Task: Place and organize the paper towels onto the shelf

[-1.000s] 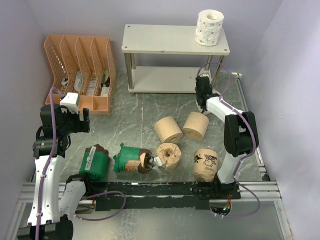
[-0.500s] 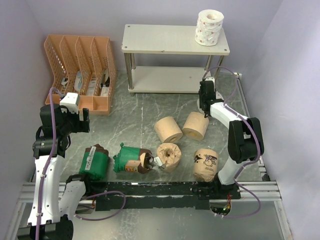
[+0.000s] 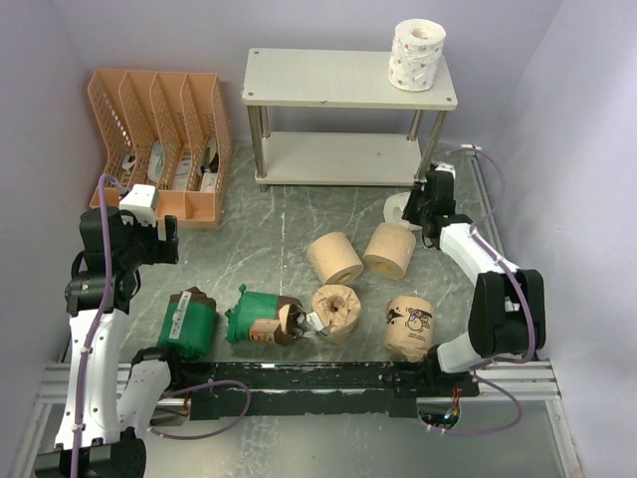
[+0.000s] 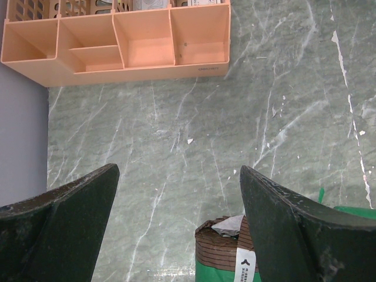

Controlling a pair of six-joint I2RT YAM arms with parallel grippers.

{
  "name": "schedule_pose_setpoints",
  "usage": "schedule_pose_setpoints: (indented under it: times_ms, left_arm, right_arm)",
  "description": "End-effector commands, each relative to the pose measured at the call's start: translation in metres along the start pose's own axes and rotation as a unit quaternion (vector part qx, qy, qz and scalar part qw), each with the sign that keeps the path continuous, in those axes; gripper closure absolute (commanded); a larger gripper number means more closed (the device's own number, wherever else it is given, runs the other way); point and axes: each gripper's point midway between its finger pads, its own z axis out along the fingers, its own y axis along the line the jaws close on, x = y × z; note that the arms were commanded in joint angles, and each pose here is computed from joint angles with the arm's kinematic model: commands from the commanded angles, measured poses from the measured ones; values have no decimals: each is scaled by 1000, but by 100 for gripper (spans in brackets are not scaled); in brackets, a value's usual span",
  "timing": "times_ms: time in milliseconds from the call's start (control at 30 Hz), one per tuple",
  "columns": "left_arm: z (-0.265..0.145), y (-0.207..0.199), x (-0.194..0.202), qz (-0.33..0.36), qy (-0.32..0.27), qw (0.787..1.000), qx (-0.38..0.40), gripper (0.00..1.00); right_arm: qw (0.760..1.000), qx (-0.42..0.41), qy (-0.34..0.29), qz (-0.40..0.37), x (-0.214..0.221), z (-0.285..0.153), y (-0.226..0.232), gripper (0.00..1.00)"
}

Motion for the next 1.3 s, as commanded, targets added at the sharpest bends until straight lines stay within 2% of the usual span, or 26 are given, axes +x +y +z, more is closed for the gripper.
schedule_pose_setpoints:
  times_ms: [0, 167, 467, 533, 667, 767, 900, 1100, 1267]
  left_arm:
    - [-5, 0, -12, 7, -19, 1000, 3, 5]
    - [-5, 0, -12, 8, -19, 1000, 4, 5]
    - [-5, 0, -12, 7, -19, 1000, 3, 5]
    - [-5, 0, -13, 8, -20, 1000, 3, 5]
    - [-5, 0, -12, 8, -21, 1000, 2, 5]
    - [-5, 1, -13, 7, -21, 1000, 1, 5]
    - [-5, 2, -12, 6, -20, 1000, -1, 5]
    - [-5, 2, -12, 5, -20, 1000, -1, 5]
    - [-3, 4, -11, 3, -17, 1000, -3, 5]
  right_arm:
    - [995, -48, -41, 75, -25, -12, 6, 100]
    - [987, -67, -49, 136, -30, -16, -1, 100]
    - [954, -69, -117, 267, -66, -53, -37, 100]
    - [943, -82, -142, 290, -80, -68, -41, 100]
    - [926, -131, -145, 324, -98, -83, -38, 100]
    - [903, -186, -135, 362, -104, -96, -25, 100]
    - [858, -275, -136, 411, -119, -126, 1, 100]
    - [810, -291, -184, 475, -152, -180, 1, 100]
    - [785, -306, -209, 497, -189, -225, 9, 100]
